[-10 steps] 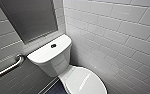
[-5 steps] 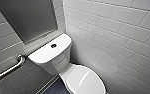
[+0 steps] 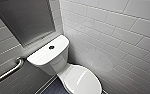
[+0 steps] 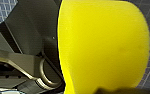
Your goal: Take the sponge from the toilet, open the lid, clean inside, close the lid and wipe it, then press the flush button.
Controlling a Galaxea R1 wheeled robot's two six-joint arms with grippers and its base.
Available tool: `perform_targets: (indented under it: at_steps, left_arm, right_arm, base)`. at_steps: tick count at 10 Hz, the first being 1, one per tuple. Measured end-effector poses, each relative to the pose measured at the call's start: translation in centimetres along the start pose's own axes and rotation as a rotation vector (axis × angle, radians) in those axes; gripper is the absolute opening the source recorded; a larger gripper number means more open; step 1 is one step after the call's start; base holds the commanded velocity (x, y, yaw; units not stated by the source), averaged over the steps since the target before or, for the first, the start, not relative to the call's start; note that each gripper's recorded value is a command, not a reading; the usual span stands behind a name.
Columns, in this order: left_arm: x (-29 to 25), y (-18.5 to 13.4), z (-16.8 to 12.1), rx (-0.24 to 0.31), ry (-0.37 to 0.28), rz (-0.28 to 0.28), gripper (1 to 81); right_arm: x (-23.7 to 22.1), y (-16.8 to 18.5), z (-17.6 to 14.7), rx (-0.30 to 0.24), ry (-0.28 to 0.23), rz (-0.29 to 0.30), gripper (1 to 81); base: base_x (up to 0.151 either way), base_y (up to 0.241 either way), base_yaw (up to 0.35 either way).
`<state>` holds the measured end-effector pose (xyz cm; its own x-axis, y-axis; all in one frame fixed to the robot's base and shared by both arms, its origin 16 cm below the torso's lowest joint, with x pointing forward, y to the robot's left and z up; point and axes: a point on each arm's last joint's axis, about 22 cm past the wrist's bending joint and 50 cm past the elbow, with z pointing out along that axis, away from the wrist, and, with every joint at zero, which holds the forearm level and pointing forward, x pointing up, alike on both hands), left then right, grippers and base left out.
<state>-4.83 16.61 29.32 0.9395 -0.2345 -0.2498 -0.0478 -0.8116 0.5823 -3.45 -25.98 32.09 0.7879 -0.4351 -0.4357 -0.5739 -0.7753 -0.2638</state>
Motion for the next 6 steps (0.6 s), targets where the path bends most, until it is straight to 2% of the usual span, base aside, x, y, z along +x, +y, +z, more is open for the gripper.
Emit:
perform_targets:
  at_steps: [1, 2, 6]
  left_arm:
    - [-0.2, -0.2, -0.2, 0.018, 0.001, 0.005, 81.1]
    - [-0.1, 0.0, -0.3, 0.033, 0.01, 0.013, 81.1]
    - [0.9, 1.9, -2.0, 0.05, 0.08, 0.057, 81.1]
  right_arm:
    - [-0.3, 0.1, -0.3, -0.003, 0.008, -0.004, 1.0]
    - [0.5, 0.2, -0.2, -0.012, 0.042, -0.017, 1.0]
    - [0.9, -0.9, -0.5, -0.013, 0.128, -0.067, 1.0]
  base:
    - [0.0, 0.0, 0.0]
    - [0.0, 0.0, 0.0]
    - [0.0, 0.0, 0.0]
